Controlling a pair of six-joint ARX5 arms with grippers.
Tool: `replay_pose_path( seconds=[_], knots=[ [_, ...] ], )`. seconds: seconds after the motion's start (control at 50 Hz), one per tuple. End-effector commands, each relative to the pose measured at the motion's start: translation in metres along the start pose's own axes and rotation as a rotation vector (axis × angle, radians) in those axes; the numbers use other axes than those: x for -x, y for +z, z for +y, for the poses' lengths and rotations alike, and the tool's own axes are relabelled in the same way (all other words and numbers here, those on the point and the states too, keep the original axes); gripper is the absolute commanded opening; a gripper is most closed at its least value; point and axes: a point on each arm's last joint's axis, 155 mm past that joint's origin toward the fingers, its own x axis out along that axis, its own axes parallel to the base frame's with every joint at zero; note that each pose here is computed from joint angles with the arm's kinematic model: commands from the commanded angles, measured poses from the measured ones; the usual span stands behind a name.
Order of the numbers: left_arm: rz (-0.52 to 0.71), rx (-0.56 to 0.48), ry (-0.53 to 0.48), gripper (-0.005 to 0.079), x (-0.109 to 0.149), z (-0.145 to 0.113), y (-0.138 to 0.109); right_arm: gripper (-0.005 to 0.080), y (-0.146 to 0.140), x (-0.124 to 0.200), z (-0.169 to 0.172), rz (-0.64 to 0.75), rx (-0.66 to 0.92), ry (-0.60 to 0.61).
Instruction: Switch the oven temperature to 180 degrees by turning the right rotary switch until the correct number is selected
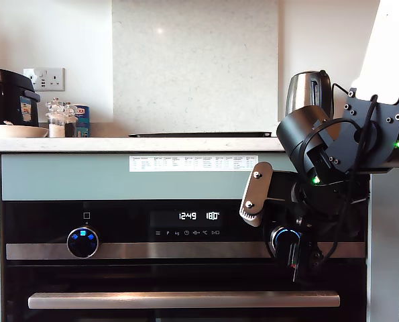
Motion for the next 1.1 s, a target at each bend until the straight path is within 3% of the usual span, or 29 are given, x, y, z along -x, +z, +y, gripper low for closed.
replay_pose_path(
  seconds=[0.0, 0.58, 0.86, 1.08],
  knots=[
    [-0.008, -0.005, -0.003, -0.0022, 0.0, -0.001, 0.002, 0.0583, -0.007, -0.001, 0.017, 0.013, 0.015, 0.041],
    [-0.009, -0.006, -0.003, -0.0022, 0.0, -0.001, 0.002, 0.0583, 0.008, 0.002, -0.008, -0.012, -0.013, -0.077],
    [-0.012, -0.007, -0.003, -0.0022, 0.0, -0.001, 0.003, 0.0583, 0.016, 0.013, 0.004, 0.014, -0.058, -0.049],
    [-0.015, -0.008, -0.009, -0.0022, 0.0, -0.002, 0.004, 0.0583, 0.036, 0.042, 0.008, 0.007, -0.178, 0.01]
  ],
)
